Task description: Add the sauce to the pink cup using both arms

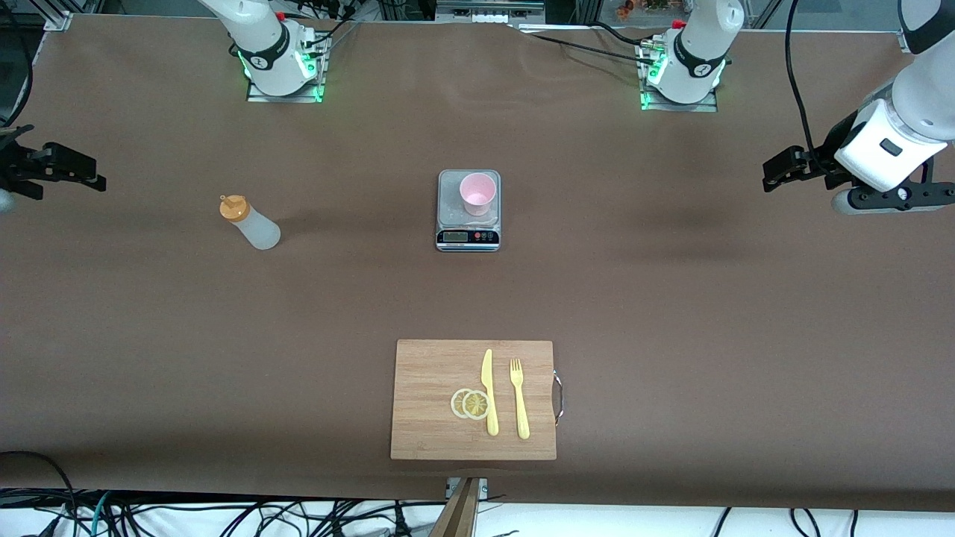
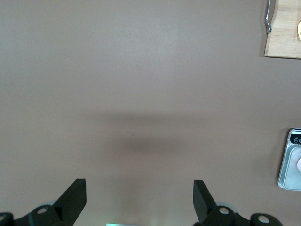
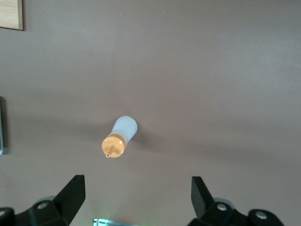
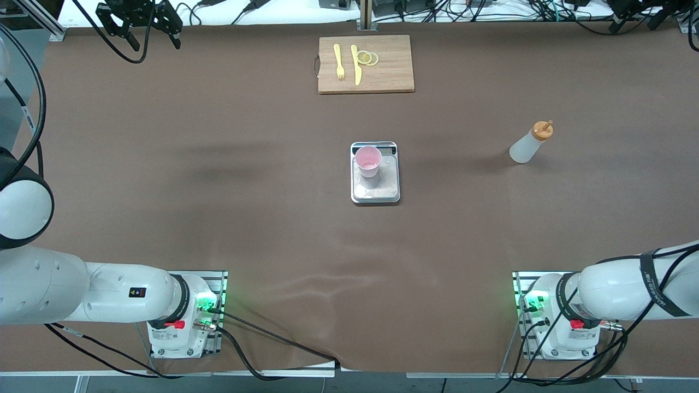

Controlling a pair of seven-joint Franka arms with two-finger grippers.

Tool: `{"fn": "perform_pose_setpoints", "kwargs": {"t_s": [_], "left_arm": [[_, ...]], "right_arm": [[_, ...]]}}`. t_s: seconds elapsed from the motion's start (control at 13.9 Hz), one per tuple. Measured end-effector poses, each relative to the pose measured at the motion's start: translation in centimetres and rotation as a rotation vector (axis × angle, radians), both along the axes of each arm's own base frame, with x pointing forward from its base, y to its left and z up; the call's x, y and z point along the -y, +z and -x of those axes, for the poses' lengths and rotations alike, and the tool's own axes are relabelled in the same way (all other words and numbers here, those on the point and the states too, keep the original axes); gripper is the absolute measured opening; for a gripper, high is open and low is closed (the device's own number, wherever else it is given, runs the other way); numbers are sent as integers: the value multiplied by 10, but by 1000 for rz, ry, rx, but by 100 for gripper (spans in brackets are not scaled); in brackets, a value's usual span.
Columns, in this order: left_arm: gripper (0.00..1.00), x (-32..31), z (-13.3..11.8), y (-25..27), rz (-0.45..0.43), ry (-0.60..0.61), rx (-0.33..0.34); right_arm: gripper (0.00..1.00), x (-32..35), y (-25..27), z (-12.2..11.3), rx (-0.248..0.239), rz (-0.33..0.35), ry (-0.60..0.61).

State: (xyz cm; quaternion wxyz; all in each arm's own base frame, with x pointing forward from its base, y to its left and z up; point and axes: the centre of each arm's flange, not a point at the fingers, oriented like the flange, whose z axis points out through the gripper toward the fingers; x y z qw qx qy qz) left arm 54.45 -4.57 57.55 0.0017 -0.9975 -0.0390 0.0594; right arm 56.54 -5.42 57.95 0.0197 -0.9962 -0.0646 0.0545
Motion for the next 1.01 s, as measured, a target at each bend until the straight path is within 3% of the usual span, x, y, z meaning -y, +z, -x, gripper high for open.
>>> {"fn": "perform_pose_setpoints", "kwargs": {"t_s": [0.58,1.01], "left_arm": [[100,0,0,0,0,0,0],[100,0,0,0,0,0,0]], "right_arm": [[100,-19,-15,3,-44,30,-52],[100,-16,-17,2,-47,30,-57]]}}
